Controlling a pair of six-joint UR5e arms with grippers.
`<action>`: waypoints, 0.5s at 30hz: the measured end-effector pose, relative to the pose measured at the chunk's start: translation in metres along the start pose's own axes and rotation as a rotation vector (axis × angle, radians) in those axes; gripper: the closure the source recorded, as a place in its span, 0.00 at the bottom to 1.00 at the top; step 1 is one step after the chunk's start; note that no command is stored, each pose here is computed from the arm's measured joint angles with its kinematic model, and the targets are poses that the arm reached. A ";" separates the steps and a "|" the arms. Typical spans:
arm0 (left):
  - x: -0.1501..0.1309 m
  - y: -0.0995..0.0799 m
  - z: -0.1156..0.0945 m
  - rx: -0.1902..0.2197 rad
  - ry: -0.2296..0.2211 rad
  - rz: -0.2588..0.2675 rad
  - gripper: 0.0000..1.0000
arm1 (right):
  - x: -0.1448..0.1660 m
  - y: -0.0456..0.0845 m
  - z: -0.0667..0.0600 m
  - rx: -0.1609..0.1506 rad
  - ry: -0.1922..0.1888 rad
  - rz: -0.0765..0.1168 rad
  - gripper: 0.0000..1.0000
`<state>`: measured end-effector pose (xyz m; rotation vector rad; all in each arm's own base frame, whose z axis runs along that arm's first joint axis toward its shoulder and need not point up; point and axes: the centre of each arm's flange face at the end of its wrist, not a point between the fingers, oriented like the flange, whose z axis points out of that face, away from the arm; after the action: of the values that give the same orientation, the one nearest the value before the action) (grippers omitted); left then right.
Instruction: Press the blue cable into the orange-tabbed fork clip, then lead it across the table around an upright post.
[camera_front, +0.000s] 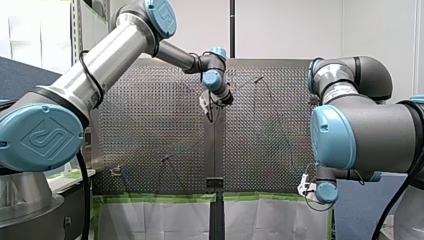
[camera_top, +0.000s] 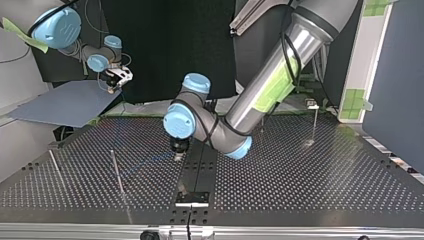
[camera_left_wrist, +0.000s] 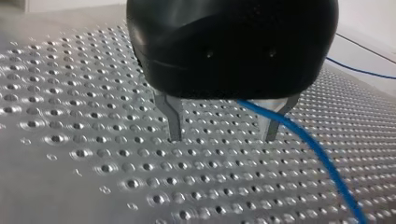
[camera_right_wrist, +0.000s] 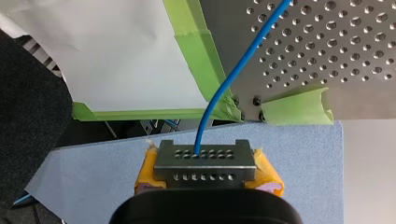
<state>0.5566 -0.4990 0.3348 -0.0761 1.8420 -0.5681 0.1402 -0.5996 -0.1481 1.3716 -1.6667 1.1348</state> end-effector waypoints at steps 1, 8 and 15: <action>0.000 0.001 -0.001 -0.004 0.008 0.001 0.14 | 0.000 0.000 0.000 0.000 0.000 0.000 1.00; 0.002 0.009 -0.007 -0.038 0.069 0.008 0.14 | 0.000 -0.001 0.000 0.002 0.001 -0.002 1.00; -0.013 0.011 -0.018 -0.041 0.101 0.001 0.14 | 0.000 -0.001 0.000 0.002 0.001 -0.002 1.00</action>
<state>0.5472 -0.4790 0.3456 -0.0745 1.9521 -0.5420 0.1413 -0.5995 -0.1480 1.3733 -1.6634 1.1363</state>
